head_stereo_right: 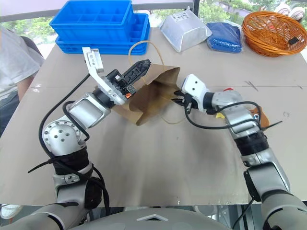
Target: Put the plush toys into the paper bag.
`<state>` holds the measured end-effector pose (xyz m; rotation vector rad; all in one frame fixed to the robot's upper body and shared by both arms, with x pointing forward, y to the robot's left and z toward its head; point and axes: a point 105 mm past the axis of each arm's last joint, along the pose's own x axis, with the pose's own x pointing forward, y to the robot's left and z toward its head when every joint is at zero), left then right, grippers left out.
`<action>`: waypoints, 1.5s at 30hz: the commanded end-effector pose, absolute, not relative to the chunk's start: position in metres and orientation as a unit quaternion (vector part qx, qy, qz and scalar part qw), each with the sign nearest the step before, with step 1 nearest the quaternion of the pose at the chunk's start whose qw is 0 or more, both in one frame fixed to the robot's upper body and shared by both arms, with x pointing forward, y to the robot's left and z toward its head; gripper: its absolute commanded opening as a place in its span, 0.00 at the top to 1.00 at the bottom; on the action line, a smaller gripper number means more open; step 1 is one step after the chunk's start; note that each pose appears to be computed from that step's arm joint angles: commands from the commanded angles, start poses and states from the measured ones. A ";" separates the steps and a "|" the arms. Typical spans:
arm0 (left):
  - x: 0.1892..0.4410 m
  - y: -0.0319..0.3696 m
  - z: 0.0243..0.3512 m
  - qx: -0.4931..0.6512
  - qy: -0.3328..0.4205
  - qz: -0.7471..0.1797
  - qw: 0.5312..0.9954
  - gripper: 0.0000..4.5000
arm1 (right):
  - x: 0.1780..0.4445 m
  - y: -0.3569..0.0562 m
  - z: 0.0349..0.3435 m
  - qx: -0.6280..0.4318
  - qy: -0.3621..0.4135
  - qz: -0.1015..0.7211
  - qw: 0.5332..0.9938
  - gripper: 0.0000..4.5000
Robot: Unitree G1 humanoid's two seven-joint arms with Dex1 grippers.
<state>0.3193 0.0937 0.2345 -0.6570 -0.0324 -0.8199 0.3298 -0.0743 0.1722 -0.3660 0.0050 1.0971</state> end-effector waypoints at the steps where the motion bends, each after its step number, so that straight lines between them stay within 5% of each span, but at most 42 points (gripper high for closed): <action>1: 0.314 0.092 0.241 -0.292 -0.052 -0.401 0.867 1.00 | 0.293 -0.090 0.229 -0.105 -0.055 0.492 0.863 0.42; 5: 0.318 0.093 0.240 -0.281 -0.063 -0.396 0.872 1.00 | 0.272 -0.126 0.228 -0.123 -0.046 0.371 0.919 0.03; 9: 0.320 0.094 0.239 -0.274 -0.070 -0.396 0.874 1.00 | 0.281 -0.158 0.219 -0.078 -0.004 0.241 0.967 0.03; 15: 0.320 0.087 0.237 -0.251 -0.072 -0.410 0.874 1.00 | 0.319 -0.213 0.144 -0.151 0.173 0.014 0.973 0.03; 19: 0.321 0.084 0.237 -0.246 -0.075 -0.412 0.874 1.00 | 0.334 -0.222 0.107 -0.128 0.226 -0.018 0.965 0.03; 23: 0.321 0.087 0.238 -0.240 -0.077 -0.411 0.876 1.00 | 0.338 -0.222 0.101 -0.105 0.227 -0.014 0.968 0.32; 30: 0.321 0.088 0.238 -0.241 -0.076 -0.412 0.876 1.00 | 0.331 -0.205 0.149 -0.123 0.109 0.079 0.983 0.98; 37: 0.319 0.080 0.234 -0.230 -0.063 -0.438 0.867 1.00 | 0.299 -0.132 0.227 -0.066 0.027 0.335 0.939 0.99; 45: 0.318 0.071 0.244 -0.227 -0.078 -0.472 0.848 1.00 | 0.303 -0.080 0.190 -0.176 0.165 0.485 0.841 0.99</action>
